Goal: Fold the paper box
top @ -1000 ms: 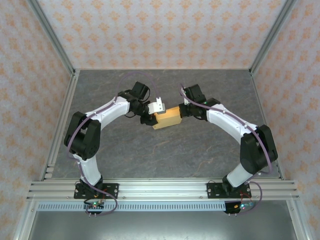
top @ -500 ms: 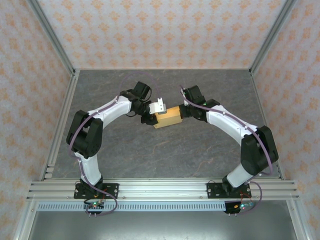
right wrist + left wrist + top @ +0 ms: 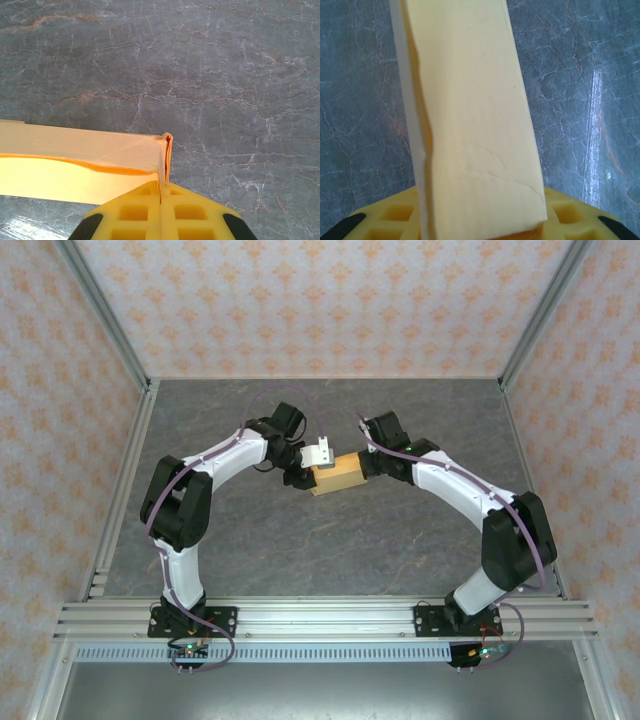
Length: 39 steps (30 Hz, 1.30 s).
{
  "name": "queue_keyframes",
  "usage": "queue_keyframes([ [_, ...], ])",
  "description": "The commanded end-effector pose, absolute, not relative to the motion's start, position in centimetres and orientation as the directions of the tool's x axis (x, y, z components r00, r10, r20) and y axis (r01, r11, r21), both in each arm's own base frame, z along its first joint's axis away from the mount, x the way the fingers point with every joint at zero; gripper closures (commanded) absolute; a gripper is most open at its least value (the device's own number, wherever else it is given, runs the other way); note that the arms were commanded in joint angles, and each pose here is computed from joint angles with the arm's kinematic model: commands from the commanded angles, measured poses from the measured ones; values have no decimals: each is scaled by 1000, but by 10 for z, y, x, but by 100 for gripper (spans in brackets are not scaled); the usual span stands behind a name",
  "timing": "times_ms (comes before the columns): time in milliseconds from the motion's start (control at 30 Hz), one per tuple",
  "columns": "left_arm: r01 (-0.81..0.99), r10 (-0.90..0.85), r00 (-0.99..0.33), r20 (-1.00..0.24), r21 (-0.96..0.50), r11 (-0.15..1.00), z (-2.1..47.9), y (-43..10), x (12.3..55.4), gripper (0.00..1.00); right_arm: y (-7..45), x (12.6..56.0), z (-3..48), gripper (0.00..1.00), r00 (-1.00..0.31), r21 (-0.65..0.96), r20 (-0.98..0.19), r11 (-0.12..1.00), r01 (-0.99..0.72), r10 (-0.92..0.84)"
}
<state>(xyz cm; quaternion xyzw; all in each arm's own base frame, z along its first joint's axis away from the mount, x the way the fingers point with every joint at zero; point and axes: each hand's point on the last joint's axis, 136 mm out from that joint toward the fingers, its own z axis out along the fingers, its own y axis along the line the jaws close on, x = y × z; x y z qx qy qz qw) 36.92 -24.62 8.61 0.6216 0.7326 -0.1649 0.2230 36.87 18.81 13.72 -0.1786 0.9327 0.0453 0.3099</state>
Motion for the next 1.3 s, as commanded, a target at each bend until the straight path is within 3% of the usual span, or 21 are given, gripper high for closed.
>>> queue_keyframes([
  [0,972,900,-216,-379,6,236,56,-216,366,67,175,357,140,98,-764,-76,-547,929,-361,-342],
  [1000,965,875,-242,-420,-6,263,68,-224,368,67,176,356,120,99,-737,-42,-610,941,-337,-291],
  [1267,964,846,-241,-476,-15,266,83,-231,366,61,175,352,111,99,-738,-28,-614,943,-333,-279],
])
